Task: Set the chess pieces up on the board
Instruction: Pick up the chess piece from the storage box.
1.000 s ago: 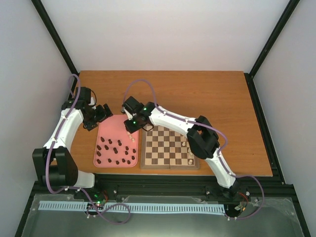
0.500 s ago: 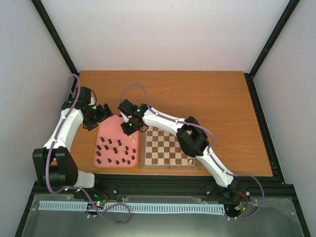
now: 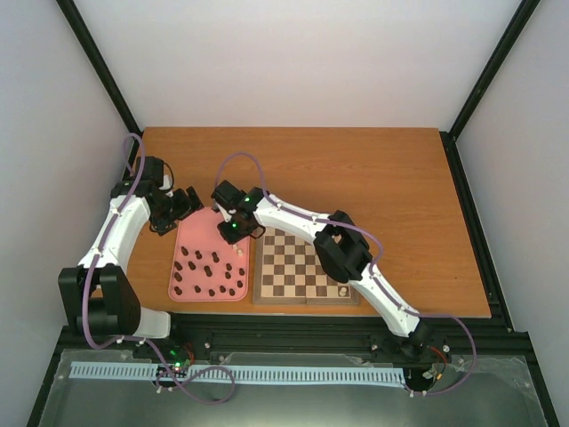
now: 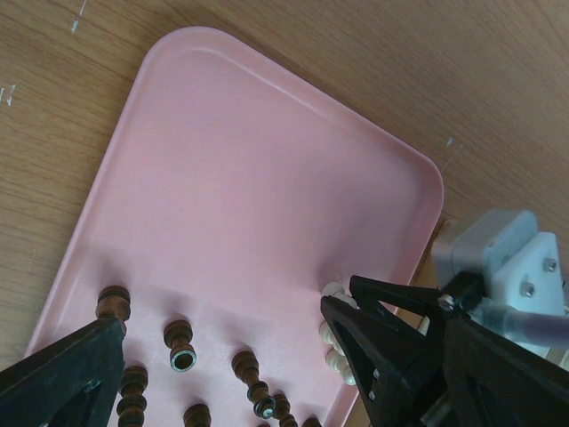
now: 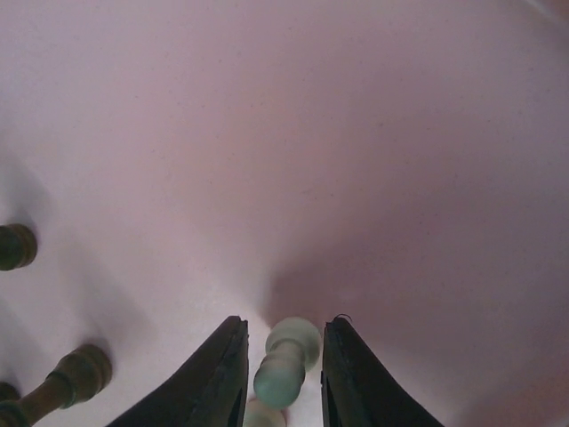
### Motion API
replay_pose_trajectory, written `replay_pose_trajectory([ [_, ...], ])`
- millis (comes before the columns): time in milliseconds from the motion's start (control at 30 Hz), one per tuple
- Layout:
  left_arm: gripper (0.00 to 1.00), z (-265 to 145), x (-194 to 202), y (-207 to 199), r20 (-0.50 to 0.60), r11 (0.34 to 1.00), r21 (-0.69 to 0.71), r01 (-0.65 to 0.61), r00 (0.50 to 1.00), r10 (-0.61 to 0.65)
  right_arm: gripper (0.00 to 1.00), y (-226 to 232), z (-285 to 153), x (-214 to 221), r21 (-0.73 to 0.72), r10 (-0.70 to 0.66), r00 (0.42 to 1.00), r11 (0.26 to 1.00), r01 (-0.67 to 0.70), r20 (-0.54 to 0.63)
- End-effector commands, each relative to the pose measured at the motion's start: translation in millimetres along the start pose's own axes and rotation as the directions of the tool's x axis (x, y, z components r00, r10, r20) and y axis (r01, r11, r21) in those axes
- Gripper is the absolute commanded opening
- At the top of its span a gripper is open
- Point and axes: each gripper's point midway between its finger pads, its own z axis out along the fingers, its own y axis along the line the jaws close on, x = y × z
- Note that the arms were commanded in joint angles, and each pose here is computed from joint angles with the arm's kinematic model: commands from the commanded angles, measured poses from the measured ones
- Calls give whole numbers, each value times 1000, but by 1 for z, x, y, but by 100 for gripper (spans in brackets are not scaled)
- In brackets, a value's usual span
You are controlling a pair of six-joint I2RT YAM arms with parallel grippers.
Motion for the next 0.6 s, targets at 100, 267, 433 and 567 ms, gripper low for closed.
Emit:
replay_pose_trajectory([
  [100, 100, -13, -2, -7, 29, 999, 23, -23, 999, 23, 17, 2, 2, -4, 12, -14, 1000, 1000, 14, 3],
  [267, 100, -14, -2, -7, 32, 999, 25, -24, 999, 23, 6, 3, -7, -12, 17, -22, 999, 1000, 22, 34],
  [433, 100, -16, -2, -7, 40, 999, 27, -26, 999, 25, 5, 7, -36, -33, 30, -41, 992, 999, 37, 124],
  [567, 100, -19, -4, -8, 49, 999, 29, -27, 998, 26, 5, 4, -80, -55, 55, -21, 976, 998, 9, 218],
])
